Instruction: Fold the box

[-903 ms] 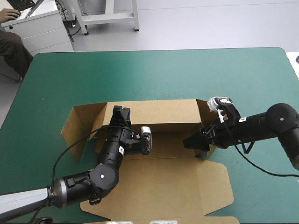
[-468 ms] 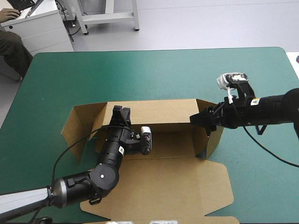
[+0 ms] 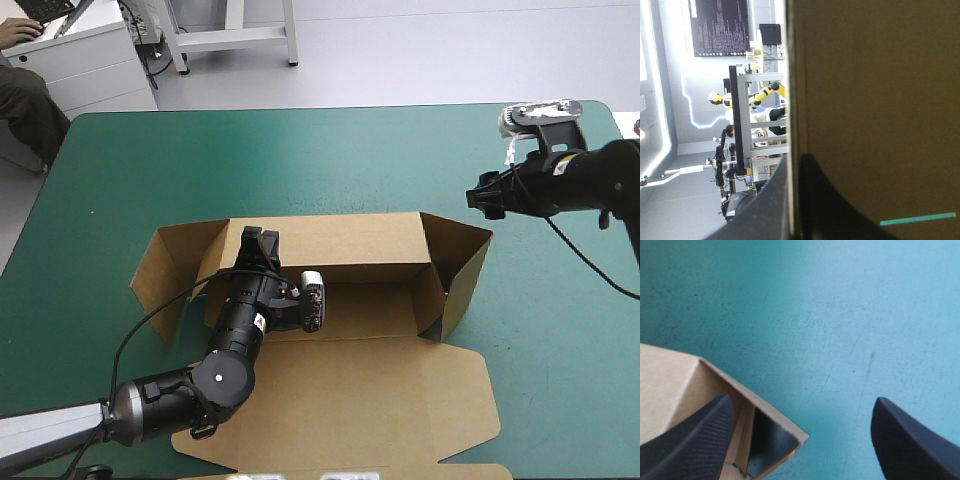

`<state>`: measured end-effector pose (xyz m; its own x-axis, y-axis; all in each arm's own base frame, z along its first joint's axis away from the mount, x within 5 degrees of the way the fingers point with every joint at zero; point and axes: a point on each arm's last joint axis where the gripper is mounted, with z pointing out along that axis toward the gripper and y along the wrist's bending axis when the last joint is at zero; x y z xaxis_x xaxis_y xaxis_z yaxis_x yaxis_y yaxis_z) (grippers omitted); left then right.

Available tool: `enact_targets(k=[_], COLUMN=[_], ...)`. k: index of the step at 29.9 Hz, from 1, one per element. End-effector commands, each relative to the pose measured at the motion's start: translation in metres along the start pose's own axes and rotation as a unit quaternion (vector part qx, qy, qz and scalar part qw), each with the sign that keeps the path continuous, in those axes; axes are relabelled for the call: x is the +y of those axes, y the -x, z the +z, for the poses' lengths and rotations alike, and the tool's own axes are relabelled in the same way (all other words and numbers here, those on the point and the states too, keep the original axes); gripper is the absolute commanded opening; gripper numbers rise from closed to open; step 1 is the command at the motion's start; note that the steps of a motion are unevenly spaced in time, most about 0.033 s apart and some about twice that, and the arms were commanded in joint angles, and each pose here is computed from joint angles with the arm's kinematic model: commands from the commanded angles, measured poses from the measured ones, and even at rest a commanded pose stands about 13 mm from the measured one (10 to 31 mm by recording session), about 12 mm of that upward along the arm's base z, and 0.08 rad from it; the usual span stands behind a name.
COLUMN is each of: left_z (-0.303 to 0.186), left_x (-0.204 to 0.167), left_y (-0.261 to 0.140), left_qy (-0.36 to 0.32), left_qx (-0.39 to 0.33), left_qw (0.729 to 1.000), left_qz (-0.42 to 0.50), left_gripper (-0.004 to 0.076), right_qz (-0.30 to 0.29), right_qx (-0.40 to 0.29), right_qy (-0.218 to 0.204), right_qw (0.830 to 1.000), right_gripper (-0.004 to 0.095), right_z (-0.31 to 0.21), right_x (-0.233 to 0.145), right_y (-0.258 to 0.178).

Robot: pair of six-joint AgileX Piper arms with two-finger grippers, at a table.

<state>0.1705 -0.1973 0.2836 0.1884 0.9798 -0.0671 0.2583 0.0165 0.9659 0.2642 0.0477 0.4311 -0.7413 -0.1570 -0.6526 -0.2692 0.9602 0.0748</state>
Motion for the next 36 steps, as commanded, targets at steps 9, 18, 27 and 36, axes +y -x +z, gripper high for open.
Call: enact_targets(k=[9,18,27,36], left_z=[-0.006,-0.006,-0.006,-0.006], left_x=[0.017,0.017,0.017,0.017], left_y=[0.000,0.000,0.000,0.000], left_qy=[0.041,0.040,0.040,0.040], left_qx=[-0.002,-0.002,-0.001,-0.001], left_qw=[0.999,0.999,0.999,0.999], left_qz=[-0.007,-0.007,-0.007,-0.009], left_gripper=[-0.0010,-0.0010,-0.0010,-0.0010], right_qz=[-0.004,-0.017,-0.014,-0.053], right_qx=[0.039,0.087,0.097,0.073], right_qy=[-0.012,0.058,0.108,0.132], right_qw=[0.999,0.994,0.989,0.987], right_gripper=[0.0701,0.0701,0.0701,0.0701], right_z=[0.062,0.076,0.093,0.082], right_x=[-0.040,-0.036,-0.026,-0.013], right_y=[0.014,-0.004,-0.040,-0.078])
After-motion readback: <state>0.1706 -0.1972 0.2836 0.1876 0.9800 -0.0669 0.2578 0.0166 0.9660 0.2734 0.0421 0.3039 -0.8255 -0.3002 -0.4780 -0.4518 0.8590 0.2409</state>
